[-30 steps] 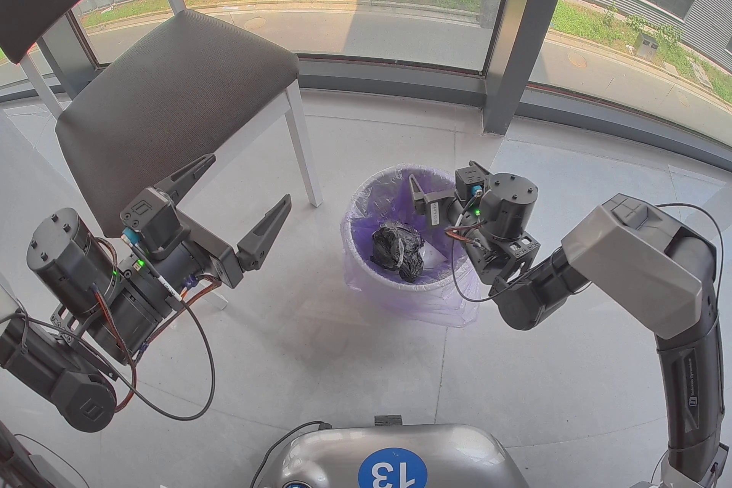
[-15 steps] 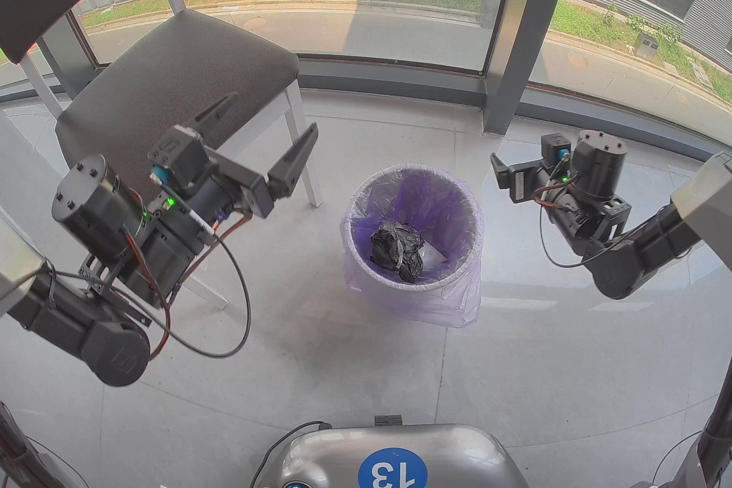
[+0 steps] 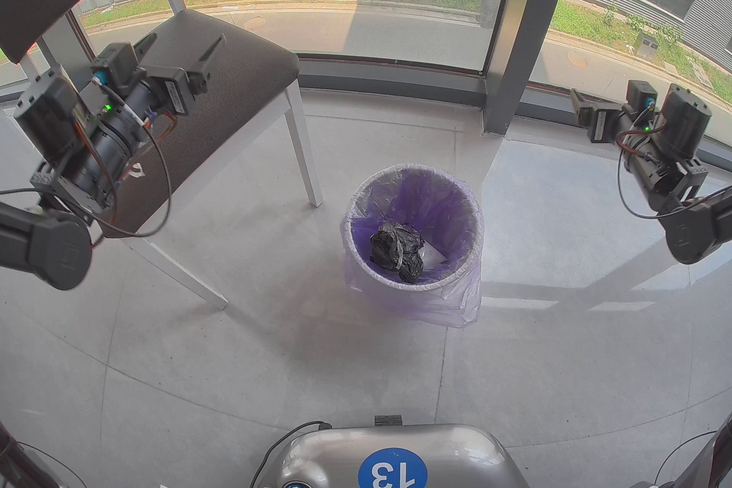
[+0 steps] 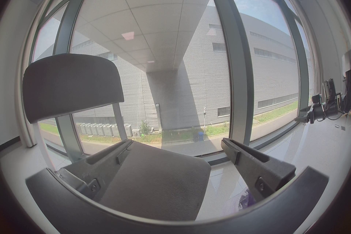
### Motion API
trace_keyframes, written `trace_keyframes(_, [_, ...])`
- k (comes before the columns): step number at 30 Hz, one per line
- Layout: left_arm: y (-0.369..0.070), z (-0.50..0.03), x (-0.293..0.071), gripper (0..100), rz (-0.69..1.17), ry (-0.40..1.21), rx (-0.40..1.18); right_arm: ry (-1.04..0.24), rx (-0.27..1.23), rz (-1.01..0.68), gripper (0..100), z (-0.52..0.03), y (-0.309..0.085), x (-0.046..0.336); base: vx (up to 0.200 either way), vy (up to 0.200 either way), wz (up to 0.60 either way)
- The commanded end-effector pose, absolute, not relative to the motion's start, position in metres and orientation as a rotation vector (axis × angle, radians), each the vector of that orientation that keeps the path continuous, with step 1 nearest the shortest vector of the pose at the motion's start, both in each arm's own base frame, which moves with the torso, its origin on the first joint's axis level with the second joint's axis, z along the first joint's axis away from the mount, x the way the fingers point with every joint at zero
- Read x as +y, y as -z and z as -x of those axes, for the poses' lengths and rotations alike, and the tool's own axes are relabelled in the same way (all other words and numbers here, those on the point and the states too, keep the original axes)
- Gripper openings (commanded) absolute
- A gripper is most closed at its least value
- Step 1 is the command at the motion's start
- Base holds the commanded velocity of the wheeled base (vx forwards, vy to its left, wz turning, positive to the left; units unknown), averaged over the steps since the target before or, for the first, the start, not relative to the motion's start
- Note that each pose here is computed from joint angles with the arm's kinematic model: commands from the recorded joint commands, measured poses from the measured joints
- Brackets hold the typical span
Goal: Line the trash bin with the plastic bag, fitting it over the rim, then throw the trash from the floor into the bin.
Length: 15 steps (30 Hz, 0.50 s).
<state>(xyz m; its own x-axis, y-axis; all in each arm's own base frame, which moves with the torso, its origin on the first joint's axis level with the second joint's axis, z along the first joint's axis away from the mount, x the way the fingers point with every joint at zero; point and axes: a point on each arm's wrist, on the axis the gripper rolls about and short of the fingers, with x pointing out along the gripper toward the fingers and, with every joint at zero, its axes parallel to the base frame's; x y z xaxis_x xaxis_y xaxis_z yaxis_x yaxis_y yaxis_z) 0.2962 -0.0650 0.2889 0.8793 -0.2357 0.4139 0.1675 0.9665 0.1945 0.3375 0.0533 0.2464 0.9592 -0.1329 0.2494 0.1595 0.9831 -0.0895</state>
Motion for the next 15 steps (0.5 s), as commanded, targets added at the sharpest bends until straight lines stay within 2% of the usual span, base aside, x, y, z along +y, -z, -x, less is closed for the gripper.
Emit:
trace_keyframes(1, [-0.372, -0.222, -0.041, 100, -0.124, 0.159, -0.597, 0.183, -0.443, 0.067, 100, -0.275, -0.316, 0.034, 0.000, 0.000, 0.00])
trace_keyframes(9, [-0.393, -0.140, -0.024, 100, -0.101, 0.086, -0.605, 0.187, -0.512, 0.040, 100, -0.183, -0.354, 0.021, 0.000, 0.000, 0.00])
trace_keyframes(14, [-0.392, -0.103, -0.017, 100, -0.090, 0.049, -0.588, 0.193, -0.522, 0.031, 100, -0.134, -0.355, 0.013, 0.000, 0.000, 0.00])
trace_keyframes(15, [-0.389, -0.077, -0.012, 100, -0.092, 0.049, -0.579, 0.199, -0.521, 0.030, 100, -0.100, -0.354, 0.008, 0.000, 0.000, 0.00])
